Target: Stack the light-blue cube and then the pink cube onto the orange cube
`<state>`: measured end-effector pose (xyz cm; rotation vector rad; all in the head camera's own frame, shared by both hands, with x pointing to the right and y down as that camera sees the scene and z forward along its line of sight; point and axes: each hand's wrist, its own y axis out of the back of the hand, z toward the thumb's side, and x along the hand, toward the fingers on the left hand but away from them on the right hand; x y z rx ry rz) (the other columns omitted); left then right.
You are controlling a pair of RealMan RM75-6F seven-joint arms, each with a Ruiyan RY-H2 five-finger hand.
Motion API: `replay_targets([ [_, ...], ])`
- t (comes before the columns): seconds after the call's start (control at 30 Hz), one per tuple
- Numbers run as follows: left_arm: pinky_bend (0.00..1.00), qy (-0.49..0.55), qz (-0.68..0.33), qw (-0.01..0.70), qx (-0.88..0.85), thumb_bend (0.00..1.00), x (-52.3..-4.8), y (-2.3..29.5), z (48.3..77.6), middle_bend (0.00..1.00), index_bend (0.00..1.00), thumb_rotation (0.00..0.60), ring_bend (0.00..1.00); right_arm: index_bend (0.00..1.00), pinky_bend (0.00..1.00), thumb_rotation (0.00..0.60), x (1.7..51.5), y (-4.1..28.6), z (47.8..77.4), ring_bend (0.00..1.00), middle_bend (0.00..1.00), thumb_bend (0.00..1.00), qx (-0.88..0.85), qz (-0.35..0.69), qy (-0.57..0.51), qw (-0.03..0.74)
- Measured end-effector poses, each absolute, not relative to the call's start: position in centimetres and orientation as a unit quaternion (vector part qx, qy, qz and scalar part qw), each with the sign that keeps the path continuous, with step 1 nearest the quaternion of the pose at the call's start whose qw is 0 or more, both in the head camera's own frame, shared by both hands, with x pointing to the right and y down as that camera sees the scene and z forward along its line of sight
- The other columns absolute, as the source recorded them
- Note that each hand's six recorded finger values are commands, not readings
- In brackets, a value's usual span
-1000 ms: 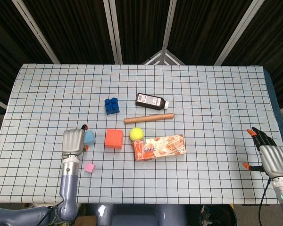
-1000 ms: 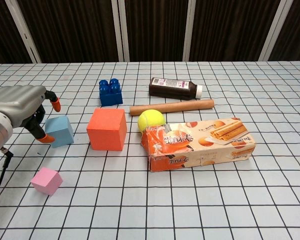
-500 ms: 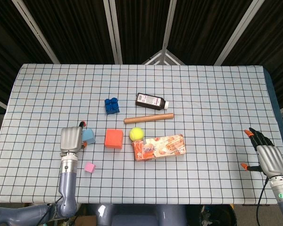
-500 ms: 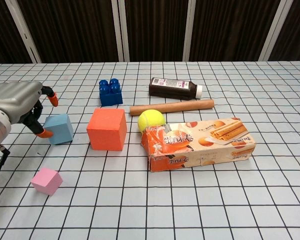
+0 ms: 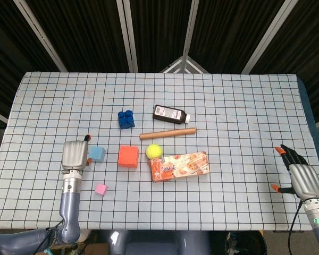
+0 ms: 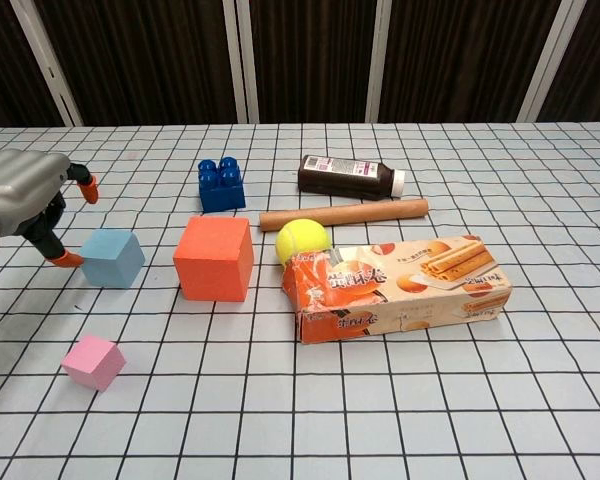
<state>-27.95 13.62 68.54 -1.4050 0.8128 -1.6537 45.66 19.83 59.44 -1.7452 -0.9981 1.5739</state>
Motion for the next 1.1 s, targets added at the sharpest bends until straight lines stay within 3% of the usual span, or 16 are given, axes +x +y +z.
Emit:
replay_targets([
  [0.33,0.85,0.292,-0.64,0.386,-0.597,0.14,-27.1,14.1,68.1,0.78,0.28,0.6,0.77,0.0,0.16,0.6,45.5,19.9,59.6,0.06,0.01,0.13,-0.655,0.594,-0.369,0.286],
  [1.1,0.85,0.251,-0.647,0.357,-0.625,0.19,-26.3,13.0,69.3,0.79,0.32,0.6,0.77,0.0,0.16,0.6,45.8,19.9,59.3,0.06,0.01,0.13,-0.655,0.593,-0.374,0.282],
])
